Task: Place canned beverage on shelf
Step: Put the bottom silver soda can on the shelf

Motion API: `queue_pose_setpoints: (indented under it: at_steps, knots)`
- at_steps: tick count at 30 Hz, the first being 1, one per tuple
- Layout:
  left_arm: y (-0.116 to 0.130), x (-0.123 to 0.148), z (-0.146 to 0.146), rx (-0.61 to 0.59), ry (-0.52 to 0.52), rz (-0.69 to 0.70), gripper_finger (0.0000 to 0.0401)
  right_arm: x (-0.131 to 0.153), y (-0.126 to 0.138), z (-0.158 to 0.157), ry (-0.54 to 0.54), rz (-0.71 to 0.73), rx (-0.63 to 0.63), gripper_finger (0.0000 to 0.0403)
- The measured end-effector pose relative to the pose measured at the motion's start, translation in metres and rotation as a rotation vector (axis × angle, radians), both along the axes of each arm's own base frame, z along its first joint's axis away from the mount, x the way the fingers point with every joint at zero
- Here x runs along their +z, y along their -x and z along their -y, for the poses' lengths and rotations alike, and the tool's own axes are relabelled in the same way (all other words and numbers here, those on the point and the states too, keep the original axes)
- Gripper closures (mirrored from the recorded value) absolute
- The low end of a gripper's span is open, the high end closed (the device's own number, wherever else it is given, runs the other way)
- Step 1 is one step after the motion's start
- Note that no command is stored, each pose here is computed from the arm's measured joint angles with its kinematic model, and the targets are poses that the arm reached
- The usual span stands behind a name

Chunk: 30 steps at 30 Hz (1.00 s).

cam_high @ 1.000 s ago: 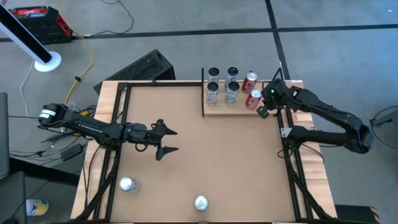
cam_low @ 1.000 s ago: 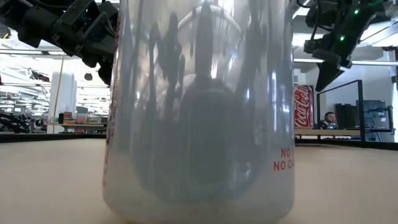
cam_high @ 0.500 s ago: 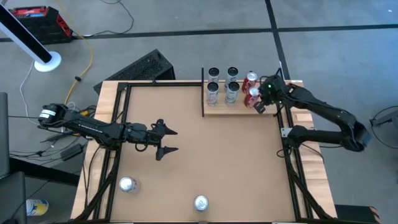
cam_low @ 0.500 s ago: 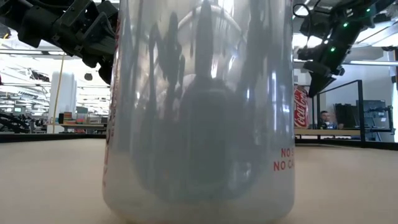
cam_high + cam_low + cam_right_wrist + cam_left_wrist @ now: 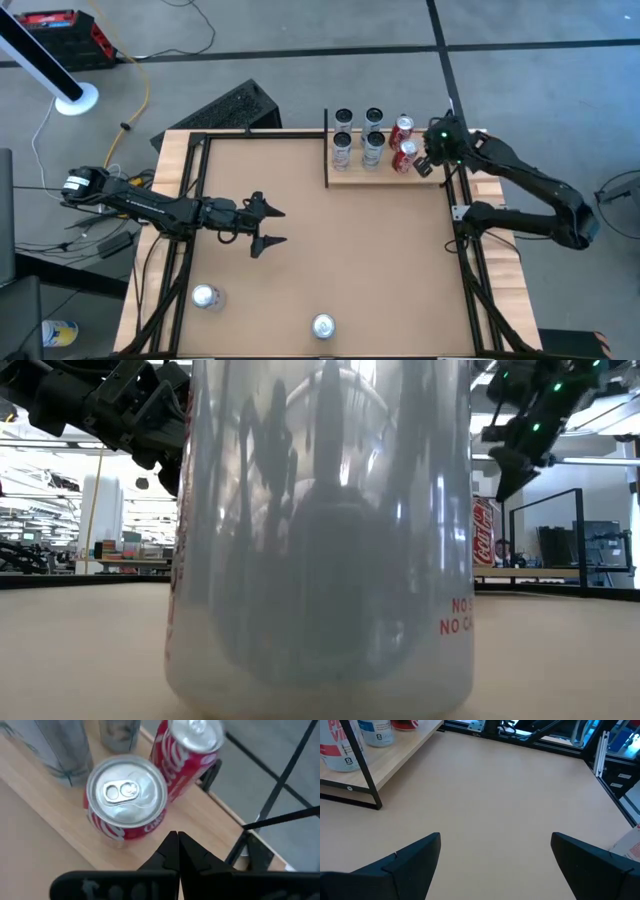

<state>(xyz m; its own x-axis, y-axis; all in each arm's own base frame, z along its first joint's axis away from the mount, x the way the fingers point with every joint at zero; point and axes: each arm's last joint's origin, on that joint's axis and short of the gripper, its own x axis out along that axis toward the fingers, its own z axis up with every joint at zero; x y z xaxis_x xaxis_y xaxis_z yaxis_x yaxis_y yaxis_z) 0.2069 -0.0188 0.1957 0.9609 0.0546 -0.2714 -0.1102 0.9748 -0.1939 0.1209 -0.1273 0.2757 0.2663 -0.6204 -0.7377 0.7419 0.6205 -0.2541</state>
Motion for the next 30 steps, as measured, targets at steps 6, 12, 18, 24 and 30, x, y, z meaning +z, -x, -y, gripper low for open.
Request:
queue_pose_setpoints:
  at_steps: [6,12,18,24,30]
  knots:
    - [0.0,-0.001,0.0,0.005,0.047,-0.004,0.0037,0.019,0.006,-0.024,0.033,0.127,0.057,0.0384]
    - [-0.001,0.003,0.004,-0.003,0.135,0.04,0.0037,0.027,0.001,-0.055,0.028,0.236,0.214,0.0384]
    - [0.0,0.02,0.024,-0.114,0.118,0.212,0.0037,0.037,-0.003,-0.084,0.045,0.347,0.373,0.0384]
    - [-0.004,0.036,0.045,-0.153,0.049,0.299,0.0037,0.035,-0.013,-0.113,0.063,0.53,0.563,0.0384]
    - [-0.03,0.036,0.066,-0.186,0.043,0.251,0.0037,-0.002,-0.033,-0.139,0.133,0.682,0.787,0.0383]
